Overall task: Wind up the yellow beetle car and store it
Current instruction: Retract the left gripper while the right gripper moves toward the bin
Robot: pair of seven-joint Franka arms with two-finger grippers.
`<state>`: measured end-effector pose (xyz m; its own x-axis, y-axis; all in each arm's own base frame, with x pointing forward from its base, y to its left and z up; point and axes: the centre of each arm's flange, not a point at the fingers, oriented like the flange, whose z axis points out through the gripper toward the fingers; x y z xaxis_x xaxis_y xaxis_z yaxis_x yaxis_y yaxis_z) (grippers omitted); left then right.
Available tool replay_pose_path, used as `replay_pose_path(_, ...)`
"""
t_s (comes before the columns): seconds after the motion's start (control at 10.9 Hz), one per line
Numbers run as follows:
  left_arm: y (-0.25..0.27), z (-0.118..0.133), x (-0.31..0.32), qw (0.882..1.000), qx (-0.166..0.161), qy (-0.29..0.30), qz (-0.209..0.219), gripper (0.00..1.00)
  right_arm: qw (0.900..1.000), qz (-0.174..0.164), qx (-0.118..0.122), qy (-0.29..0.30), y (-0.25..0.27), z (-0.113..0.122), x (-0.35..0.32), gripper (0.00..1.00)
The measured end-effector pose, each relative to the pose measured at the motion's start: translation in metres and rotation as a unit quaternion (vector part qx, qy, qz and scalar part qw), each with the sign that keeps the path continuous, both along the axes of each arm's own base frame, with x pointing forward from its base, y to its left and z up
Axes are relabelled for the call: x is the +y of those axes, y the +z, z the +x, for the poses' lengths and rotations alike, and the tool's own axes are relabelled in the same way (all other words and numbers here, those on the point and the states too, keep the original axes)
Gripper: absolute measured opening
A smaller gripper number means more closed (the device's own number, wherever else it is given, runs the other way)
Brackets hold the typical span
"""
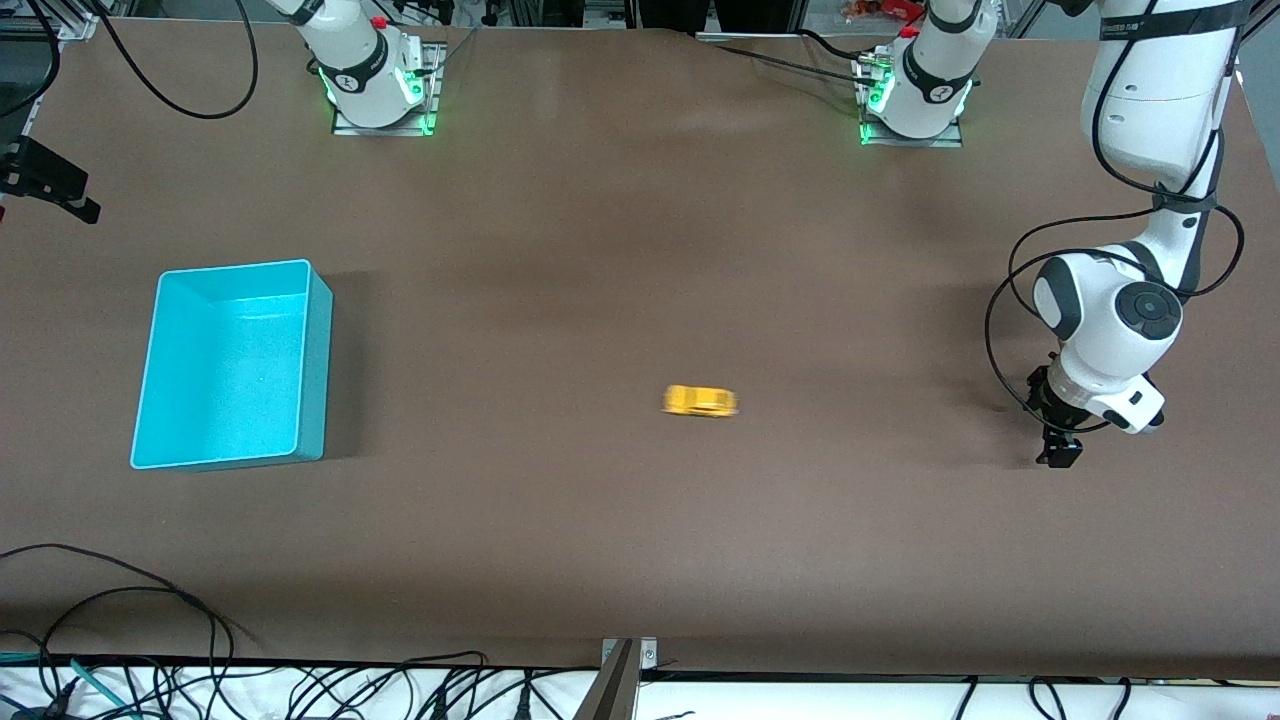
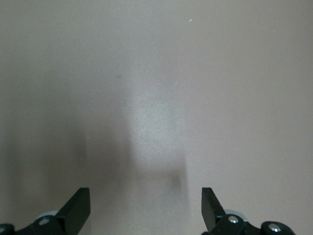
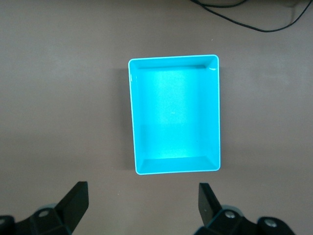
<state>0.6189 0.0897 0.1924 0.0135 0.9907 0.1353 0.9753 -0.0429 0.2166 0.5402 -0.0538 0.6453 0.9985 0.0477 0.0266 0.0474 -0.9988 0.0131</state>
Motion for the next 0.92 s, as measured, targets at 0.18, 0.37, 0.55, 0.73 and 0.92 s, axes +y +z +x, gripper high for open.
replay_pose_path(0.18,0.015,0.005,-0.003,0.999,0.023,-0.025,-0.002,1.0,1.0,0.0,0.0,0.0,0.0,0.0,0.0,1.0)
replay_pose_path(0.37,0.05,0.015,-0.003,0.995,0.064,-0.079,-0.006,1.0,1.0,0.0,0.0,0.0,0.0,0.0,0.0,1.0)
replay_pose_path(0.55,0.088,0.023,0.003,0.986,0.102,-0.13,-0.011,1.0,1.0,0.0,0.0,0.0,0.0,0.0,0.0,1.0)
replay_pose_path(0.73,0.119,0.031,0.001,0.975,0.131,-0.176,-0.019,1.0,1.0,0.0,0.0,0.0,0.0,0.0,0.0,1.0)
replay_pose_path(0.92,0.153,0.034,-0.003,0.959,0.148,-0.239,-0.024,1.0,1.0,0.0,0.0,0.0,0.0,0.0,0.0,1.0)
